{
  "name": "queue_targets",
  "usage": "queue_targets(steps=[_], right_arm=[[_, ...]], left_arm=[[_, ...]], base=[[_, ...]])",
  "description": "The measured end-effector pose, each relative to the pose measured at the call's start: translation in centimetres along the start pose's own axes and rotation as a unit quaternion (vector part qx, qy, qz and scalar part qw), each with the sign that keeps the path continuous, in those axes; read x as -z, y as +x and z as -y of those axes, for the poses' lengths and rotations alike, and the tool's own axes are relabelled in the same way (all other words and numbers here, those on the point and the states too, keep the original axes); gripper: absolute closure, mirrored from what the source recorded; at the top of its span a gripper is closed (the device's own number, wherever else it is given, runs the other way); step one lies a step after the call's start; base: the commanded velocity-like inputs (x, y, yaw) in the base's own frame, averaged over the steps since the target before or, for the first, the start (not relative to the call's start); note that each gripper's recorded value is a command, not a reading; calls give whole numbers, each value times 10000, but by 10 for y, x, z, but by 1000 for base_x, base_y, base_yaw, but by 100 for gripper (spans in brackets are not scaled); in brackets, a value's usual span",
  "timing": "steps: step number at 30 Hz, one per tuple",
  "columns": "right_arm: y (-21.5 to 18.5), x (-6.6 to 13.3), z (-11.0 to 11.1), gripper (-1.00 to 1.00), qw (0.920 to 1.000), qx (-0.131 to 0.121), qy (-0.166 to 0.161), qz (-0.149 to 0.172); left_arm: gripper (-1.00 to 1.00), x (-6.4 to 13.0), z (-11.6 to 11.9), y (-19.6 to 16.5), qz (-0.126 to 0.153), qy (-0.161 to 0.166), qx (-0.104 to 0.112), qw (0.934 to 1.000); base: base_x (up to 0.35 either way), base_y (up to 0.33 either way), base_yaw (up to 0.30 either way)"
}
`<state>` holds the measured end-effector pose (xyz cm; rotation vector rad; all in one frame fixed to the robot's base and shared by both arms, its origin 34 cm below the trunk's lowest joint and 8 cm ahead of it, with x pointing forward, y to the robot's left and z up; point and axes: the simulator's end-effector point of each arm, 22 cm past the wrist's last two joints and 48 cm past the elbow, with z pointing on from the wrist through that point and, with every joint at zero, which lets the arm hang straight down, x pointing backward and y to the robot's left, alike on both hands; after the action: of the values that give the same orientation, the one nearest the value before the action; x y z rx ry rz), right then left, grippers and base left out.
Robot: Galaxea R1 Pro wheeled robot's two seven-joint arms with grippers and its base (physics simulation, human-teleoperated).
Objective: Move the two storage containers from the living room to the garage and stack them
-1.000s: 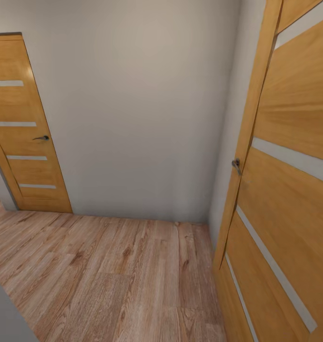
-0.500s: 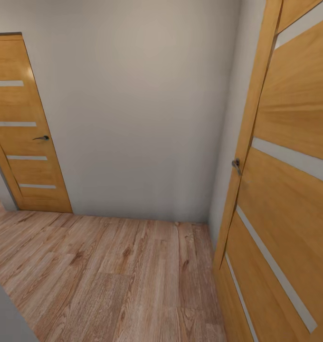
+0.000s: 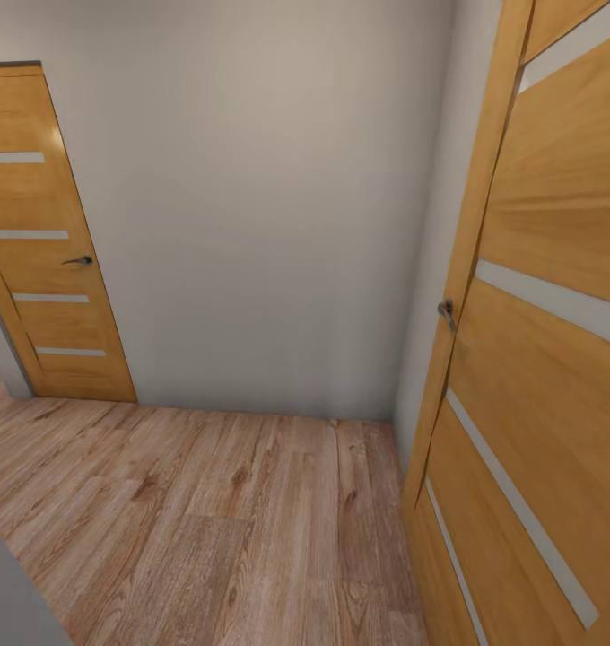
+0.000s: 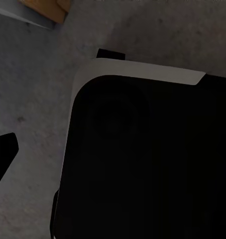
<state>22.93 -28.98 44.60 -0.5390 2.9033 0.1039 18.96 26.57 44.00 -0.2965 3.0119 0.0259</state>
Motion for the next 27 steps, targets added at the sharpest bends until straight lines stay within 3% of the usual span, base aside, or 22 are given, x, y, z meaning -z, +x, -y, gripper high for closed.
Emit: queue_targets(steps=[9, 27], right_arm=[[-1, 0, 1, -100, 10000, 9, 27, 21], [0, 0, 3, -100, 10000, 71, 66, 8]], left_arm=[[-100, 0, 0, 1, -10, -3, -3, 10000], [-100, 0, -1, 2, -23, -4, -2, 10000]], base=[[43, 0, 0], [307, 0, 0]])
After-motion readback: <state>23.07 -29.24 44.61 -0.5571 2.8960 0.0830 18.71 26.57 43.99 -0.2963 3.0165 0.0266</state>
